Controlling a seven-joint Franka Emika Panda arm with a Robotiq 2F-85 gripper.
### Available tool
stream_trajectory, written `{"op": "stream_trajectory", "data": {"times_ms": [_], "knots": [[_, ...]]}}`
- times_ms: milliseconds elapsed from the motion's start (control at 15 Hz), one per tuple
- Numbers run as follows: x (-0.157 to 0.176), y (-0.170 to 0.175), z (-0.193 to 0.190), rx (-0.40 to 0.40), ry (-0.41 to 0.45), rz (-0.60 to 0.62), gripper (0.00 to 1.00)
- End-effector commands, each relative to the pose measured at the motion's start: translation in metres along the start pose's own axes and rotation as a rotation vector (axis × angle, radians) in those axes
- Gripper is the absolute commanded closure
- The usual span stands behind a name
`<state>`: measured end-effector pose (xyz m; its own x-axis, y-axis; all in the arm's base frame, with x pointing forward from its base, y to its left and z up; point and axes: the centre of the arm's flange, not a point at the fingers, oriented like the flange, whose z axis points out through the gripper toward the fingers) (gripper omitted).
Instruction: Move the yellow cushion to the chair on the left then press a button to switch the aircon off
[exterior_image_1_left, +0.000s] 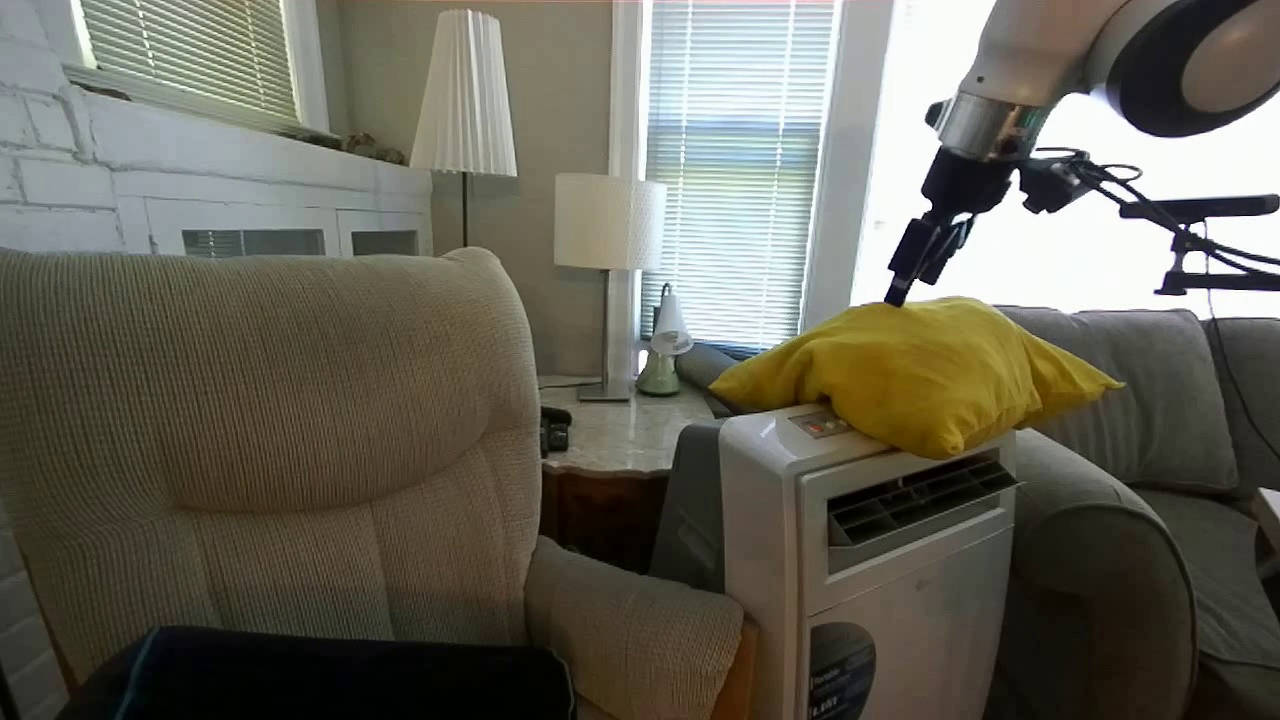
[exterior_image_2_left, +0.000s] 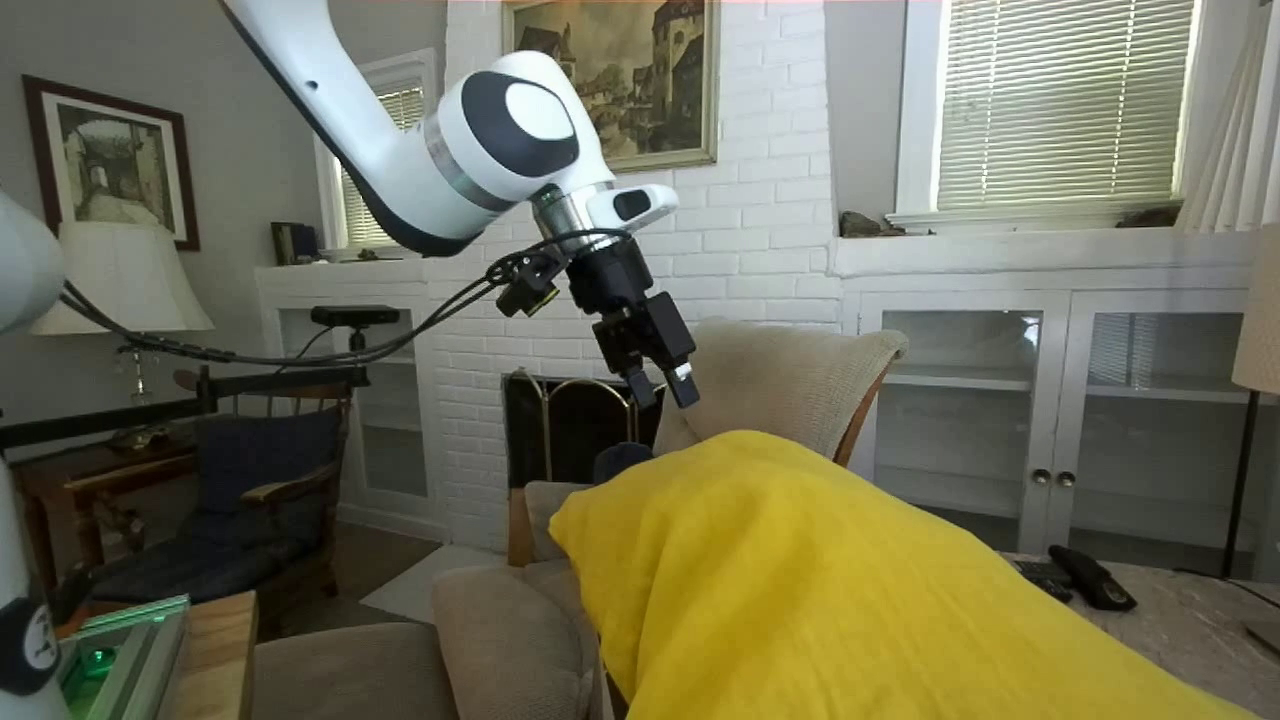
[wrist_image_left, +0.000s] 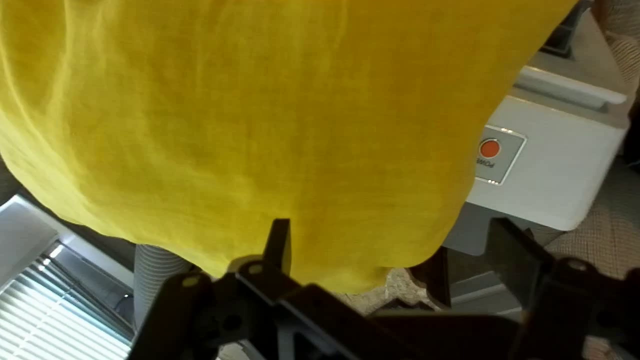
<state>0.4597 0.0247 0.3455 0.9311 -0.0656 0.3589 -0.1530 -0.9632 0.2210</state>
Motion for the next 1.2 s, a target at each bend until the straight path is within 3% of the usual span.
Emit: {"op": "stream_trajectory", "data": {"times_ms": [0,933,1000,1067,1133], "knots": [[0.012,-0.008,0.031,-0.051,-0.002,0.029,0.00],[-0.001,-0.013,0.094,-0.094,-0.019,-0.065,0.00],[-0.002,-0.012,0.097,-0.092,-0.023,-0.065,0.08],[-0.002,-0.012,0.098,-0.093,-0.023,-0.067,0.26],[-0.002,-0.012,0.099,-0.090,-0.025,-0.065,0.32]]}}
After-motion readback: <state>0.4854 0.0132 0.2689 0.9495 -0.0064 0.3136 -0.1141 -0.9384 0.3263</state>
